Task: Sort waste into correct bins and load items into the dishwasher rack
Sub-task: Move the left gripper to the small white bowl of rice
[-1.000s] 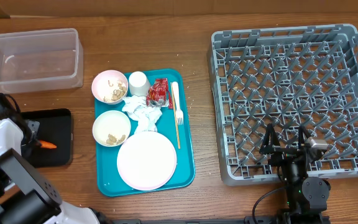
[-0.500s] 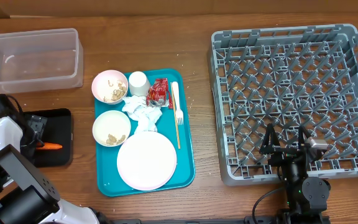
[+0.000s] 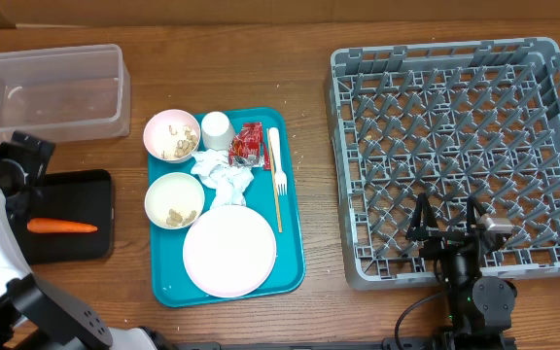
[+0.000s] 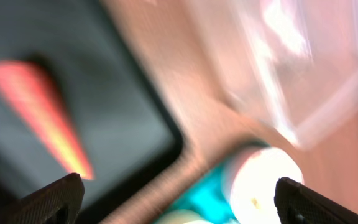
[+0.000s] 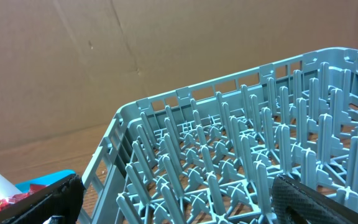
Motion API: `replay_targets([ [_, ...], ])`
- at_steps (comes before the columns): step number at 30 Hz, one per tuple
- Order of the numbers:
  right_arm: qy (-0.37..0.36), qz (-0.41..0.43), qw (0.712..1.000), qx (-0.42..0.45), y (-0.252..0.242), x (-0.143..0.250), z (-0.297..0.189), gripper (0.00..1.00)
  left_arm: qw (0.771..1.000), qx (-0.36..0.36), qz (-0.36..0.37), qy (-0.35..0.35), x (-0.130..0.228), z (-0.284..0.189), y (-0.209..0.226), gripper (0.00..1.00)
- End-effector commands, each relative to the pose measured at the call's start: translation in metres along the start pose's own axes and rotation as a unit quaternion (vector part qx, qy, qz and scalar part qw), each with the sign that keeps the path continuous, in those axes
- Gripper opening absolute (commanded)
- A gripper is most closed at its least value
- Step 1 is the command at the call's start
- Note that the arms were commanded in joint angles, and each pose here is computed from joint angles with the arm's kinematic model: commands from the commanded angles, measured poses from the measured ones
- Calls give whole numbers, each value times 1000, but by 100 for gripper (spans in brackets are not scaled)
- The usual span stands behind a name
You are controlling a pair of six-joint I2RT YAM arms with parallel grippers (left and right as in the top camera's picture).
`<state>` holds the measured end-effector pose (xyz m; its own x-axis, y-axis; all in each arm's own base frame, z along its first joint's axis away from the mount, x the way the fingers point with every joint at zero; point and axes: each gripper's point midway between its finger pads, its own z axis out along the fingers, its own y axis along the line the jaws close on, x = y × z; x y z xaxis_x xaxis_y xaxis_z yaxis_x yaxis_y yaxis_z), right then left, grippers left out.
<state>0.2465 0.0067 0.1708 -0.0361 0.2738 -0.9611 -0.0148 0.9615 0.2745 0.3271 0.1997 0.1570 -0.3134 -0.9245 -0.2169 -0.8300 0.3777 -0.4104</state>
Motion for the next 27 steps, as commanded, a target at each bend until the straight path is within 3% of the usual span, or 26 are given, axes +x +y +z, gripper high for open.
replay_targets([
  [1, -3, -4, 1000, -6, 2, 1, 0, 100, 970, 170, 134, 111, 54, -14, -62, 100],
  [6, -3, -4, 1000, -6, 2, 1, 0, 100, 961, 85, 211, 160, 111, -1, -62, 100],
  [10, -3, -4, 1000, -6, 2, 1, 0, 100, 931, 4, 326, 161, 164, 13, -70, 100],
  [14, -3, -4, 1000, -6, 2, 1, 0, 100, 905, -46, 394, 154, 198, 20, -74, 100],
  [20, -3, -4, 1000, -6, 2, 1, 0, 100, 878, -114, 440, 153, 224, 36, -65, 100],
  [27, -3, -4, 1000, -6, 2, 1, 0, 100, 865, -140, 444, 190, 239, 59, -54, 93],
])
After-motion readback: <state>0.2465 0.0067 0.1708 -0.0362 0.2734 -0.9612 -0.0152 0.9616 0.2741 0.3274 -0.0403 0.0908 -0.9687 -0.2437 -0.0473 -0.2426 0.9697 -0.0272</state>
